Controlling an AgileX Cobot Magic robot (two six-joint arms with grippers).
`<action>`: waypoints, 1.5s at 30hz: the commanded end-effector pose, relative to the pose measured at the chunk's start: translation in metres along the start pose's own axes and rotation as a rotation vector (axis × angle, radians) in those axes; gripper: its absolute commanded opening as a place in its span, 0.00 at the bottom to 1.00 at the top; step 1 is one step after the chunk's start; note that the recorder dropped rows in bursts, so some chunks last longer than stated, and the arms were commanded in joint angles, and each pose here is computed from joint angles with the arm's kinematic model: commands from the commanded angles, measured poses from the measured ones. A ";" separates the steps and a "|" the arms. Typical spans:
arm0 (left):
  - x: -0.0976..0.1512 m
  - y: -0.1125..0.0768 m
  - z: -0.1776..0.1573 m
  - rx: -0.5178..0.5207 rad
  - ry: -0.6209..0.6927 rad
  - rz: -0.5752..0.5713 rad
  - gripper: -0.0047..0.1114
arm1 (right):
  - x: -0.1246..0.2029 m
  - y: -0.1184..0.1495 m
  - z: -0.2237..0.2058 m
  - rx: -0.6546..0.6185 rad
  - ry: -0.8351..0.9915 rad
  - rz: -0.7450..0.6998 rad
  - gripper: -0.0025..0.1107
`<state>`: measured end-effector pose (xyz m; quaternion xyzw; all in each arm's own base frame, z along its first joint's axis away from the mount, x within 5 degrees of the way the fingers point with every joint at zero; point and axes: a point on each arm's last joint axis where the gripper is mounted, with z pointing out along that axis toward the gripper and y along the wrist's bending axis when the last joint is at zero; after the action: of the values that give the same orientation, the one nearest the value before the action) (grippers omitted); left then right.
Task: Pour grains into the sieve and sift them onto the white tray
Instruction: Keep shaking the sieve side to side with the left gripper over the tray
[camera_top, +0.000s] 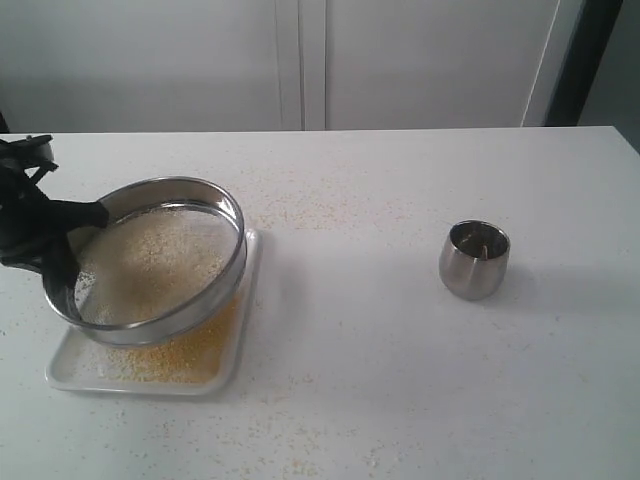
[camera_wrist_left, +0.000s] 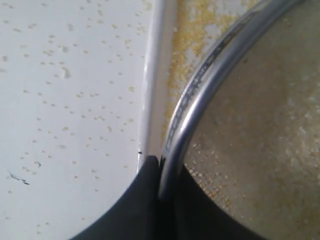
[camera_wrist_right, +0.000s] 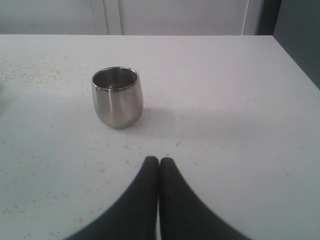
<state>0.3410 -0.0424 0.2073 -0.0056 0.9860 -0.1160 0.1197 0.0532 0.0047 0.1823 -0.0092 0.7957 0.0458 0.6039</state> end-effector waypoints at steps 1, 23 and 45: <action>-0.002 -0.006 -0.010 -0.021 -0.059 0.127 0.04 | 0.000 0.000 0.000 0.007 -0.015 0.005 0.02; 0.001 -0.002 -0.010 -0.071 -0.033 -0.179 0.04 | 0.000 0.000 0.000 0.007 -0.015 0.005 0.02; 0.008 -0.008 -0.003 -0.045 0.036 -0.110 0.04 | 0.000 0.000 0.000 0.007 -0.015 0.005 0.02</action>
<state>0.3368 -0.0545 0.2063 -0.0270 0.9899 -0.0767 0.1161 0.0532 0.0046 0.1823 -0.0079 0.7957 0.0458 0.6039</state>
